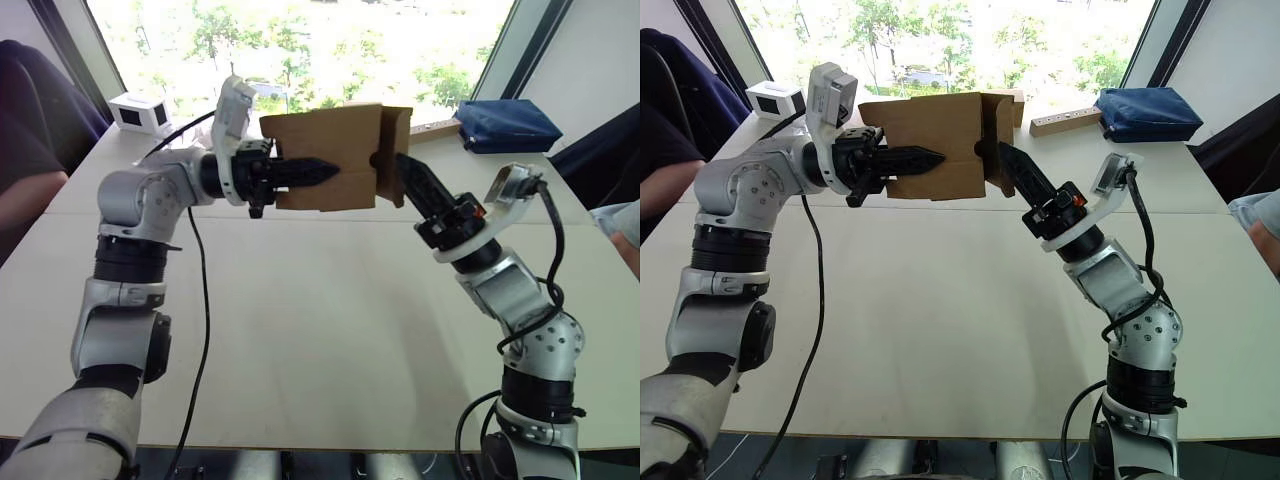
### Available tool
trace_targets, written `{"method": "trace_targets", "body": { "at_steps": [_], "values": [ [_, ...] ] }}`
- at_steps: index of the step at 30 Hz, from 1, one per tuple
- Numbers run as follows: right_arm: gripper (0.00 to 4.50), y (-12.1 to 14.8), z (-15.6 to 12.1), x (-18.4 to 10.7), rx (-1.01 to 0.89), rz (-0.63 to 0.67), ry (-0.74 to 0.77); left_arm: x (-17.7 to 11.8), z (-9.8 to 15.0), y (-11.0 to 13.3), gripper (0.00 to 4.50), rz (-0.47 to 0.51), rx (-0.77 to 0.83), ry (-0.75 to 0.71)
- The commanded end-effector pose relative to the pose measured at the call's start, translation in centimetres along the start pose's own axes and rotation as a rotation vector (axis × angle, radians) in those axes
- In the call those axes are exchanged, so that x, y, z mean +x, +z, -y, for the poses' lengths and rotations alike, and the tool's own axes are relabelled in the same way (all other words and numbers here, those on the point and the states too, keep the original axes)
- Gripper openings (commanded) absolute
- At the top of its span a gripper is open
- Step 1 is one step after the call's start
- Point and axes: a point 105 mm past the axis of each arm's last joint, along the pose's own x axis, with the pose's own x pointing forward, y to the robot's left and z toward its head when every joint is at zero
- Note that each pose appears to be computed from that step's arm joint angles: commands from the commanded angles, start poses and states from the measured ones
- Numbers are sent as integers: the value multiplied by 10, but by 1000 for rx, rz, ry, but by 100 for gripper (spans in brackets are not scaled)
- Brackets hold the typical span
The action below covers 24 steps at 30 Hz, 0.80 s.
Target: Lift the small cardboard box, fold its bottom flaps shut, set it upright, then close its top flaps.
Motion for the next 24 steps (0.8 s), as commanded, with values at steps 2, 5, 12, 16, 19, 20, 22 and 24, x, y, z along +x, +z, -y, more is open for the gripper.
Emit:
{"method": "trace_targets", "body": {
  "at_steps": [2, 5, 12, 16, 19, 20, 22, 24],
  "values": [
    [227, -1, -17, 7, 24, 5, 76, 2, 7, 15, 0, 14, 59, -22],
    [227, -3, -17, 9, 28, 6, 68, 2, 6, 15, 0, 14, 59, -21],
    [227, -8, -8, 11, 58, -9, 17, 3, 7, 16, 0, 17, 61, -26],
    [227, -9, 0, 10, 20, -19, -25, 1, 8, 16, 0, 19, 62, -26],
    [227, -6, 4, 10, 11, -4, -41, 1, 9, 17, 0, 21, 63, -28],
    [227, -5, 5, 10, 9, 3, -47, 1, 9, 17, 0, 22, 63, -28],
    [227, 1, 7, 10, 4, 29, -53, 1, 9, 17, 0, 23, 62, -30],
    [227, 4, 7, 10, 0, 40, -55, 1, 10, 17, 0, 22, 61, -31]
  ]
}}
